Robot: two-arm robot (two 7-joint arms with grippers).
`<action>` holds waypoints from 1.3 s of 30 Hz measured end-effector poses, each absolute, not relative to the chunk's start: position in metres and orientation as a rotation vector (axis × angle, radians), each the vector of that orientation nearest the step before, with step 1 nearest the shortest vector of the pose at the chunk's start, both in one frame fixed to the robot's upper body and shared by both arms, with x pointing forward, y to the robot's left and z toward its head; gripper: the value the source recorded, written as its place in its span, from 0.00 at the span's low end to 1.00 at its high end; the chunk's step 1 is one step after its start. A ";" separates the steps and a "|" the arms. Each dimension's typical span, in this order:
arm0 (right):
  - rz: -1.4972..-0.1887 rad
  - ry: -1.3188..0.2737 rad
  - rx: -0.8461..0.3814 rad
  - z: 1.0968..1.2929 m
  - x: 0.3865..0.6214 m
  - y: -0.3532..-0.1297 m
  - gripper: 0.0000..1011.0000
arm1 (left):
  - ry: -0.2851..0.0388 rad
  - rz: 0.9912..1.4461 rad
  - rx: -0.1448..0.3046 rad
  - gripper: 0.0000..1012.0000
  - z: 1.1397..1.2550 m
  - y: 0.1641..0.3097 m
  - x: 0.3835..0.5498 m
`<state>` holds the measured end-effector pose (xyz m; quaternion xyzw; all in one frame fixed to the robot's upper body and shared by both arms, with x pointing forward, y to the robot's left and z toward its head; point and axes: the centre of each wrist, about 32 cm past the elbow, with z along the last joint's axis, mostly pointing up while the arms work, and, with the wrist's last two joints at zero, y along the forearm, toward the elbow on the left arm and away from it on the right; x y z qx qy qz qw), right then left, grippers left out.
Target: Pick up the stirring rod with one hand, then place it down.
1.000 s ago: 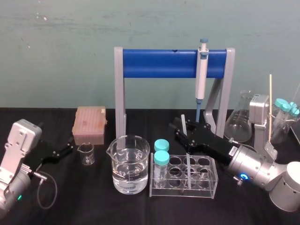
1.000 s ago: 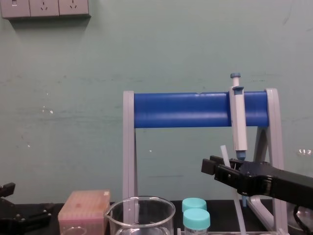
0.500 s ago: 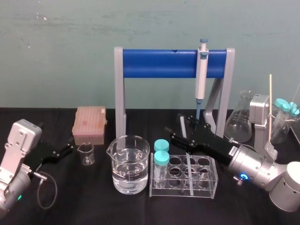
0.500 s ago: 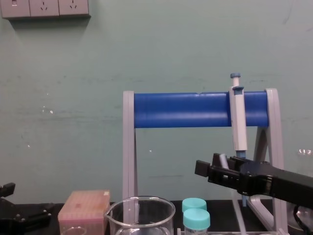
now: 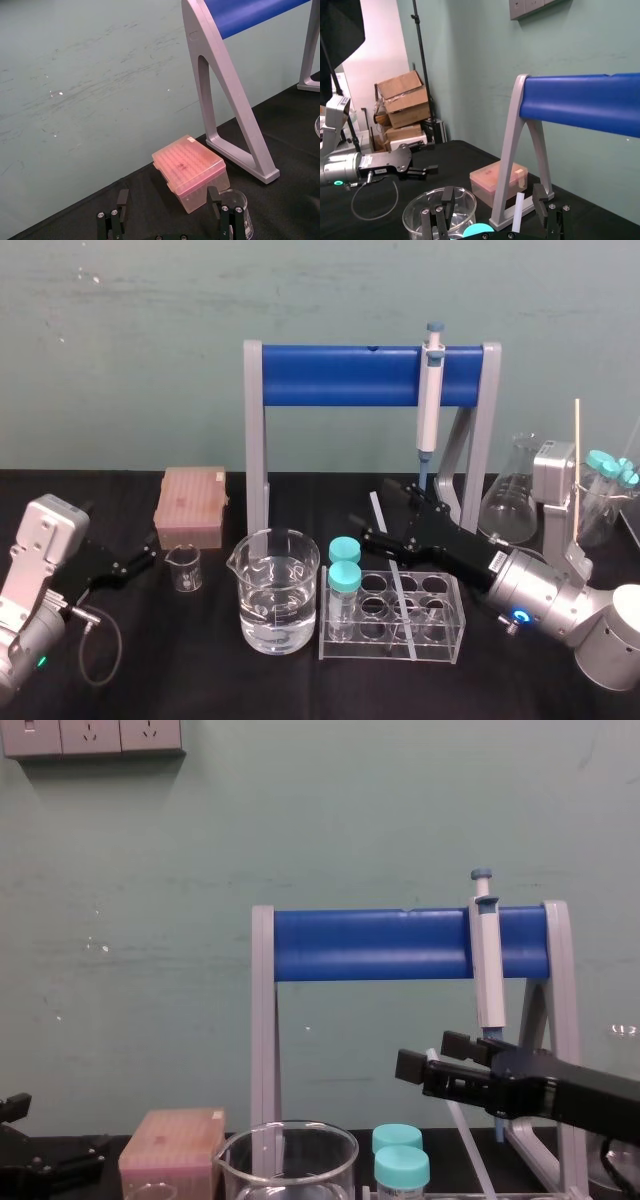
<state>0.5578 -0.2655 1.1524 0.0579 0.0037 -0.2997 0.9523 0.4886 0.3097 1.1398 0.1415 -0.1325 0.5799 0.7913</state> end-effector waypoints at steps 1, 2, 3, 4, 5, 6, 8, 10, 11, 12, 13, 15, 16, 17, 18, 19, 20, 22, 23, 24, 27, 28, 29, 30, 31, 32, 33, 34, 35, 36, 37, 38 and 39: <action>-0.610 0.006 0.119 1.153 0.558 -0.266 0.99 | -0.285 1.248 0.305 0.99 1.140 0.310 0.489; -0.621 0.000 0.122 1.155 0.558 -0.267 0.99 | -0.285 1.248 0.304 0.99 1.140 0.310 0.489; -0.628 -0.004 0.124 1.156 0.557 -0.267 0.99 | -0.285 1.248 0.304 0.99 1.140 0.310 0.489; -0.640 -0.009 0.127 1.158 0.557 -0.268 0.99 | -0.285 1.248 0.304 0.99 1.140 0.310 0.489; -0.653 -0.015 0.130 1.159 0.556 -0.269 0.99 | -0.285 1.248 0.304 0.99 1.140 0.310 0.489; -0.682 -0.030 0.134 1.162 0.554 -0.271 0.99 | -0.285 1.248 0.304 0.99 1.140 0.310 0.489; -0.738 -0.057 0.137 1.167 0.550 -0.274 0.99 | -0.285 1.248 0.304 0.99 1.140 0.310 0.489; -0.792 -0.076 0.133 1.170 0.545 -0.278 0.99 | -0.285 1.248 0.304 0.99 1.140 0.310 0.489; -0.827 -0.084 0.126 1.171 0.542 -0.280 0.99 | -0.285 1.248 0.304 0.99 1.140 0.310 0.489; -0.897 -0.100 0.109 1.173 0.536 -0.284 0.99 | -0.285 1.248 0.304 0.99 1.140 0.310 0.489; -0.933 -0.106 0.095 1.174 0.533 -0.285 0.99 | -0.285 1.248 0.305 0.99 1.140 0.310 0.489; -1.046 -0.110 0.049 1.173 0.524 -0.290 0.99 | -0.285 1.248 0.304 0.99 1.140 0.310 0.489; -1.081 -0.107 0.034 1.172 0.521 -0.291 0.99 | -0.285 1.248 0.304 0.99 1.140 0.310 0.489; -1.110 -0.102 0.021 1.171 0.518 -0.293 0.99 | -0.285 1.248 0.304 0.99 1.140 0.310 0.489; -1.150 -0.092 0.001 1.169 0.514 -0.294 0.99 | -0.285 1.248 0.304 0.99 1.140 0.310 0.489; -1.194 -0.075 -0.024 1.165 0.510 -0.295 0.99 | -0.285 1.248 0.304 0.99 1.140 0.310 0.489; -1.233 -0.050 -0.050 1.162 0.506 -0.296 0.99 | -0.285 1.248 0.304 0.99 1.140 0.310 0.489; -1.256 -0.025 -0.074 1.158 0.503 -0.296 0.99 | -0.285 1.248 0.304 0.99 1.140 0.310 0.489; -1.266 -0.013 -0.084 1.157 0.502 -0.296 0.99 | -0.285 1.248 0.304 0.99 1.140 0.310 0.489; -1.274 -0.003 -0.092 1.156 0.502 -0.295 0.99 | -0.285 1.248 0.304 0.99 1.140 0.310 0.489; -1.296 0.029 -0.114 1.152 0.500 -0.294 0.99 | -0.285 1.248 0.304 0.99 1.140 0.310 0.489; -1.297 0.031 -0.115 1.152 0.499 -0.294 0.99 | -0.285 1.248 0.304 0.99 1.140 0.310 0.489; -1.297 0.029 -0.115 1.152 0.500 -0.294 0.99 | -0.285 1.248 0.304 0.99 1.140 0.310 0.489; -1.297 0.029 -0.115 1.152 0.500 -0.294 0.99 | -0.285 1.248 0.304 0.99 1.140 0.310 0.489; -1.297 0.028 -0.115 1.152 0.500 -0.294 0.99 | -0.285 1.248 0.304 0.99 1.140 0.310 0.489; -1.297 0.027 -0.114 1.152 0.500 -0.294 0.99 | -0.285 1.248 0.304 0.99 1.140 0.310 0.489; -1.297 0.027 -0.114 1.152 0.500 -0.294 0.99 | -0.285 1.248 0.304 0.99 1.140 0.310 0.489; -1.296 0.026 -0.113 1.152 0.500 -0.294 0.99 | -0.285 1.248 0.304 0.99 1.140 0.310 0.489; -1.296 0.025 -0.113 1.152 0.500 -0.294 0.99 | -0.285 1.248 0.304 0.99 1.140 0.310 0.489; -1.296 0.025 -0.113 1.152 0.500 -0.294 0.99 | -0.285 1.248 0.305 0.99 1.140 0.310 0.489; -1.296 0.024 -0.113 1.152 0.500 -0.294 0.99 | -0.285 1.248 0.304 0.99 1.140 0.310 0.489; -1.295 0.023 -0.112 1.152 0.500 -0.294 0.99 | -0.285 1.248 0.305 0.99 1.140 0.310 0.489; -1.295 0.022 -0.112 1.152 0.500 -0.295 0.99 | -0.285 1.248 0.304 0.99 1.140 0.310 0.489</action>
